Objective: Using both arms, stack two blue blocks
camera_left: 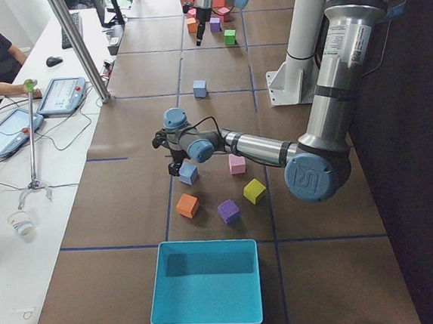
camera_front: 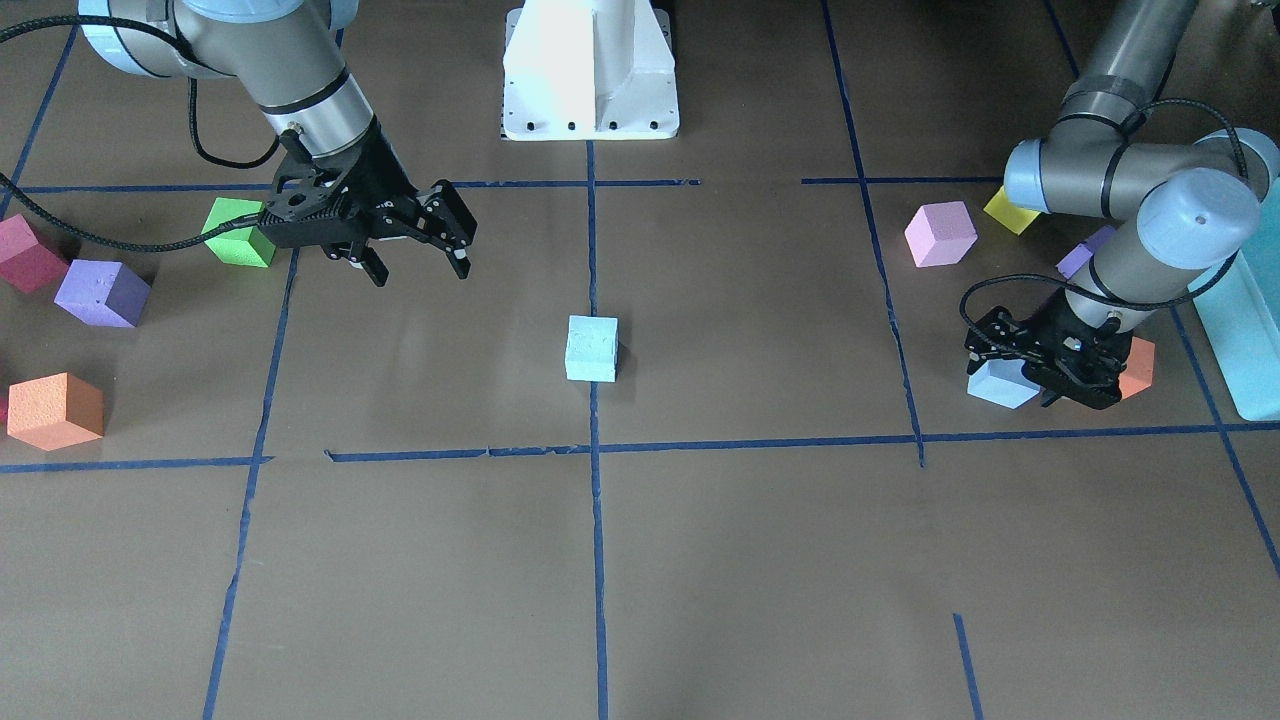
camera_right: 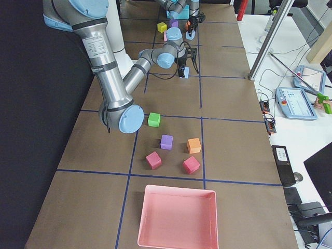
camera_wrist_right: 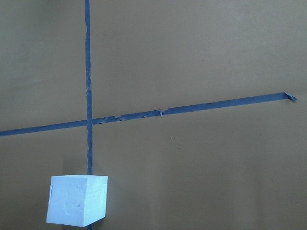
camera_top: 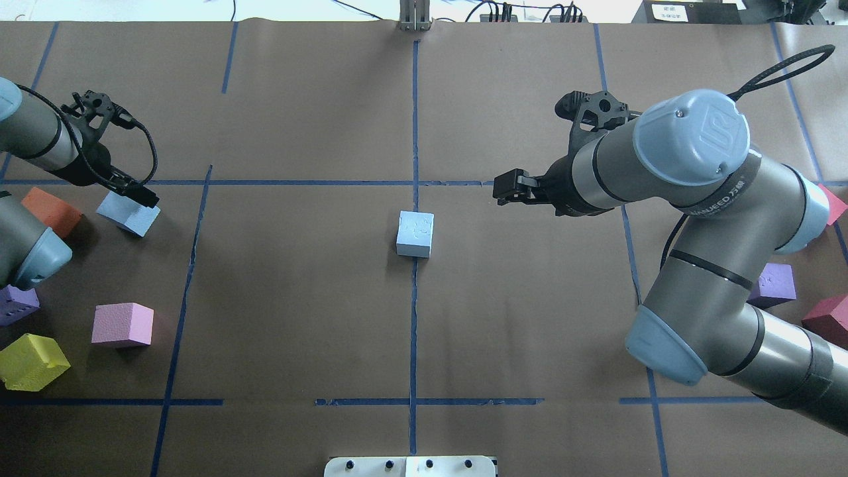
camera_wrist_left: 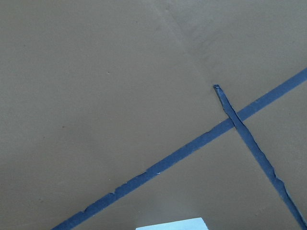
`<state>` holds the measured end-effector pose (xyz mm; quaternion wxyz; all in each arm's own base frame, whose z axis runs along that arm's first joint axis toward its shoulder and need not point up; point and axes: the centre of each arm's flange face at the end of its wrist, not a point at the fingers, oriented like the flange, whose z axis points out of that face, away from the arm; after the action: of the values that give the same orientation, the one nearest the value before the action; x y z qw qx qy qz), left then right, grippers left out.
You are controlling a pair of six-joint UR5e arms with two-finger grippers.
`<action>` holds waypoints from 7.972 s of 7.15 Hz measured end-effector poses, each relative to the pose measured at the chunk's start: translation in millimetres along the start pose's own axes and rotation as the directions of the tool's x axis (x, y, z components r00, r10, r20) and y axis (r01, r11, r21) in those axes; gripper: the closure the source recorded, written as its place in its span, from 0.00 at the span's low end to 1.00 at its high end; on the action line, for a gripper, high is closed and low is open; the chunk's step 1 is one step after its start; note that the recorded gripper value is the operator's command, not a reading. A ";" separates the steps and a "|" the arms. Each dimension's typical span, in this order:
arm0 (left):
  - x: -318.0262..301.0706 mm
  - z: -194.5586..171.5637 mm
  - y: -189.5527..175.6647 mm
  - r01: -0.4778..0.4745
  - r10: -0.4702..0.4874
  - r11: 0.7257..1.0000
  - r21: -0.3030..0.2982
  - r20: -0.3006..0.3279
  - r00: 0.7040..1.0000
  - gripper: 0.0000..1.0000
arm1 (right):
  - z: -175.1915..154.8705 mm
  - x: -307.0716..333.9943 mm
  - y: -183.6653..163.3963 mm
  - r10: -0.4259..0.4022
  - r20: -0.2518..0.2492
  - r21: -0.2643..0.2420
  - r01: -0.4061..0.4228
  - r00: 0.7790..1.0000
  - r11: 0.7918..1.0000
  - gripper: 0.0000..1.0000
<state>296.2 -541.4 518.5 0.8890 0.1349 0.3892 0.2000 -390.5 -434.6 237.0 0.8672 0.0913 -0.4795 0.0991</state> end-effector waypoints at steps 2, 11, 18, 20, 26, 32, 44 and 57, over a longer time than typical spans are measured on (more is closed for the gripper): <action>-3.6 9.0 9.7 0.028 -0.028 1.000 -0.015 0.018 0.999 0.00 | 2.8 0.7 0.5 0.000 -0.005 -0.002 0.000 1.000 1.000 0.00; 85.4 -58.8 -32.4 0.271 -0.262 0.962 0.036 -0.169 0.950 0.95 | -10.6 23.6 1.1 0.007 -0.012 0.004 -0.007 1.000 1.000 0.00; 410.7 -62.6 -161.1 0.365 -0.350 0.926 0.097 -0.139 0.926 0.96 | -73.7 180.4 -47.4 -0.116 -0.093 -0.051 0.111 0.989 0.992 0.00; 431.0 -49.3 -162.5 0.342 -0.334 0.936 0.090 -0.085 0.939 0.96 | -72.1 182.1 -47.9 -0.115 -0.097 -0.052 0.110 0.989 0.993 0.00; 475.1 -40.2 -170.4 0.395 -0.401 0.914 0.095 0.042 0.915 0.96 | -60.2 186.6 -52.1 -0.097 -0.115 -0.059 0.091 0.989 0.994 0.00; 480.2 -29.5 -174.4 0.407 -0.414 0.908 0.096 0.067 0.908 0.86 | -54.2 190.2 -52.9 -0.092 -0.126 -0.065 0.085 0.988 0.994 0.00; 482.7 -121.3 -146.1 0.372 -0.380 0.922 0.110 0.053 0.924 0.00 | -43.7 194.6 -55.0 -0.095 -0.126 -0.067 0.087 0.988 0.994 0.00; -173.8 -248.3 90.7 0.016 -0.013 0.997 -0.077 0.041 0.999 0.00 | -173.0 508.9 -158.5 -0.397 -0.137 -0.259 0.354 0.907 0.899 0.00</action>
<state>-19.0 -520.4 501.2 0.9027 0.1014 0.3641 0.2056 56.3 -500.6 568.8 0.9156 0.0725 -0.3774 -0.1183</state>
